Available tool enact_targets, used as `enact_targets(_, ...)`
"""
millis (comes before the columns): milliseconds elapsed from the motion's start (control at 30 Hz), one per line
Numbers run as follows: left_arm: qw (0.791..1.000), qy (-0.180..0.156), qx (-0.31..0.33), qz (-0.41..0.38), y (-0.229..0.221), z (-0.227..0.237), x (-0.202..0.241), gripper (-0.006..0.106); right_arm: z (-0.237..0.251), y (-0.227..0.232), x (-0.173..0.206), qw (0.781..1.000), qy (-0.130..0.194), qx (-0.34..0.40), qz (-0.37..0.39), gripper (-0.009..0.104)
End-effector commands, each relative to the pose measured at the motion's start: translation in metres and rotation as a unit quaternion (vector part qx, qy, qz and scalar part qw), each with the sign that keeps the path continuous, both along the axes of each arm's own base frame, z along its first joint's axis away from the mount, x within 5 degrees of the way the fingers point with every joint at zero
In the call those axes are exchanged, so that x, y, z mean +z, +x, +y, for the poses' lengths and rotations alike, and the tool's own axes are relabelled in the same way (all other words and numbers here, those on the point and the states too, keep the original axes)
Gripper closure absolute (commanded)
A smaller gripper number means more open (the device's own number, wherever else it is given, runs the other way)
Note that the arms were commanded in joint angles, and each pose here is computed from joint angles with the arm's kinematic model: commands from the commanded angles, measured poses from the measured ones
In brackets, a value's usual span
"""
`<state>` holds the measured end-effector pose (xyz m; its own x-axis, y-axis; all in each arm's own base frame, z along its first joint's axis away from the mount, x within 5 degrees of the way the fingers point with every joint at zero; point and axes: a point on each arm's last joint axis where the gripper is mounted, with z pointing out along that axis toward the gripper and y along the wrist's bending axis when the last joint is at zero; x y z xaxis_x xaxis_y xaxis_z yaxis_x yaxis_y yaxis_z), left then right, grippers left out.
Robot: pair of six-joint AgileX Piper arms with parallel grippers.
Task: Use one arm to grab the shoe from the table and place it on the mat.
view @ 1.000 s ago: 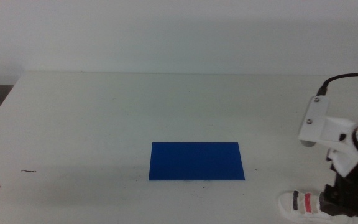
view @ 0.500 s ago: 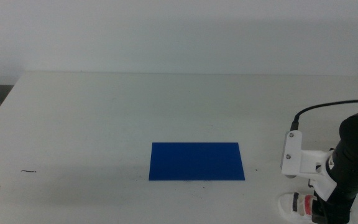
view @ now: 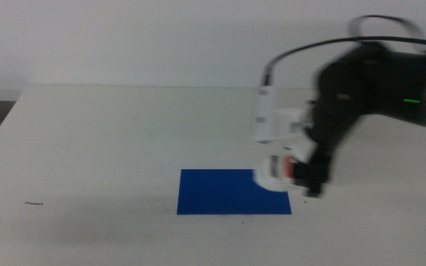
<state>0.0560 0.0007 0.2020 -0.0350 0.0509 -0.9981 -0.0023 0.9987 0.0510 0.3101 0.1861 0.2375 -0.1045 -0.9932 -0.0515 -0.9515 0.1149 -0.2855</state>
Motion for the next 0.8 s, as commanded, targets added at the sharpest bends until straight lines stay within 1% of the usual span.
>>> enact_targets(0,1.000,-0.003,-0.001,-0.004,0.000,0.000,0.001,0.007,0.025,0.016,-0.006,1.000,-0.003,0.022,-0.005,0.097)
enact_targets(133,1.000,-0.003,-0.001,-0.004,0.000,0.000,0.001,0.007,0.058,0.034,-0.017,0.999,0.006,0.040,-0.011,0.097)
enact_targets(300,1.000,-0.003,-0.001,-0.004,0.000,0.000,0.001,0.007,0.081,0.041,-0.033,0.998,0.010,0.054,-0.007,0.097)
enact_targets(433,1.000,-0.003,-0.001,-0.004,0.000,0.000,0.001,0.007,0.090,0.037,-0.042,0.997,0.016,0.077,0.005,0.097)
enact_targets(567,1.000,-0.003,-0.001,-0.004,0.000,0.000,0.001,0.007,0.094,0.036,-0.049,0.997,0.024,0.075,0.012,0.097)
enact_targets(633,1.000,-0.003,-0.001,-0.004,0.000,0.000,0.001,0.007,0.094,0.036,-0.054,0.997,0.021,0.069,0.021,0.096)
enact_targets(700,1.000,-0.003,-0.001,-0.004,0.000,0.000,0.001,0.007,0.095,0.037,-0.058,0.997,0.020,0.064,0.024,0.092)
enact_targets(767,1.000,-0.003,-0.001,-0.004,0.000,0.000,0.001,0.007,0.095,0.037,-0.060,0.997,0.019,0.064,0.025,0.083)
